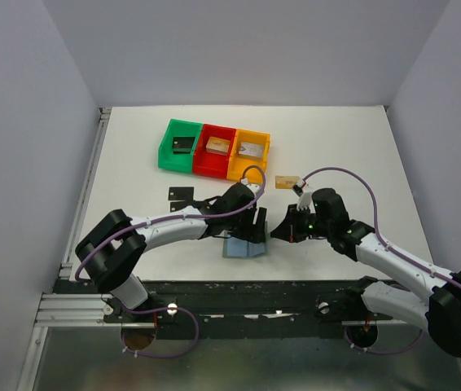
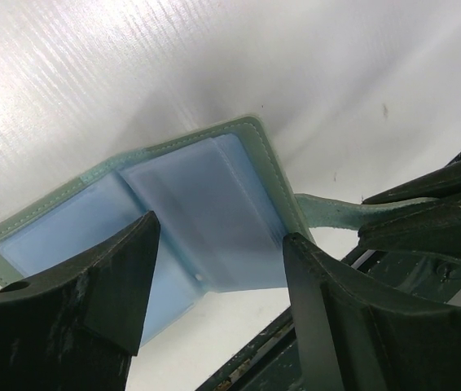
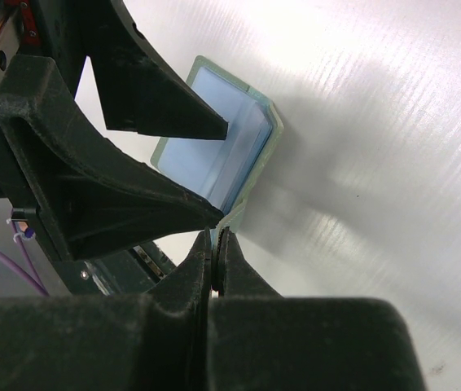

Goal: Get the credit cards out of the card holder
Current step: Remove the credit card from the card holder.

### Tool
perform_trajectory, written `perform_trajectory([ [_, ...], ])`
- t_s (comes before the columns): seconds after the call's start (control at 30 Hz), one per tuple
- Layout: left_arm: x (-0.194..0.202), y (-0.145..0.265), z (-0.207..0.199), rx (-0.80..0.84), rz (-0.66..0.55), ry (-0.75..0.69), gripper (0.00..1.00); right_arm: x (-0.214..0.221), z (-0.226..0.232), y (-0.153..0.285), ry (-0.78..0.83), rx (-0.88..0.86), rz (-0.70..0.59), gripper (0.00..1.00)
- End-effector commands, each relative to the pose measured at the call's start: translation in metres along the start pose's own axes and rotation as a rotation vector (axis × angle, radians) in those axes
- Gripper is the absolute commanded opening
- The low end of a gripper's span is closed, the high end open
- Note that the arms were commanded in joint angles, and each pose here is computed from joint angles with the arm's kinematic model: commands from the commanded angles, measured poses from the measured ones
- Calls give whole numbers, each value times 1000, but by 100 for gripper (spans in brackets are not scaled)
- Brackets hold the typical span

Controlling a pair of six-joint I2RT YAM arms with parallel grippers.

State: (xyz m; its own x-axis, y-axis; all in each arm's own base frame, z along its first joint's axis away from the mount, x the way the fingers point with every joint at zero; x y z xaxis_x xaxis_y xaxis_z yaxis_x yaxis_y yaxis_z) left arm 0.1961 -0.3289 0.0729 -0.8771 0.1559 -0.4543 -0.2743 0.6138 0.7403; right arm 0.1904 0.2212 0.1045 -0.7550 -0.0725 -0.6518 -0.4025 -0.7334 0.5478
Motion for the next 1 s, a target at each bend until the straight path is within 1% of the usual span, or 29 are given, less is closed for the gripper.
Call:
perform_trajectory([
  [0.0, 0, 0, 8, -58, -11, 4, 74, -8, 8, 3, 28, -27, -24, 0],
  [0.13, -2, 6, 11, -72, -41, 10, 72, -7, 6, 3, 30, -18, -22, 0],
  [0.33, -2, 10, 14, -77, -61, 19, 72, -7, 6, 3, 31, -20, -21, 0],
  [0.47, -5, 14, 13, -75, -81, 22, 74, -6, 6, 3, 31, -18, -19, 0],
  [0.73, -4, 16, 15, -85, -81, 24, 74, -4, 4, 4, 31, -10, -16, 1],
  [0.97, -6, 26, 19, -110, -107, 13, 74, 0, -5, 4, 15, 39, -16, 0],
])
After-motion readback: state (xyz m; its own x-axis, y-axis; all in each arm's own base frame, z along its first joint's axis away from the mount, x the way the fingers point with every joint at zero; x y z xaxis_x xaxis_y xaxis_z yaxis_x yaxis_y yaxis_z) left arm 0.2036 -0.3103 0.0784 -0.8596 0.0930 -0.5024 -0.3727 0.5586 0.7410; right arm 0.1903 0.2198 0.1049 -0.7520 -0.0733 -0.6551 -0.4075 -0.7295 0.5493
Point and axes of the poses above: each gripper's point midway between its finger pads, its own y axis back along the fingers, its own z axis along the line the jaws close on, x = y × z, the point moved 1 cm from there along y, back along the fingers, and after that the axes turned 5 degrees about y, right-handed, at the moved point
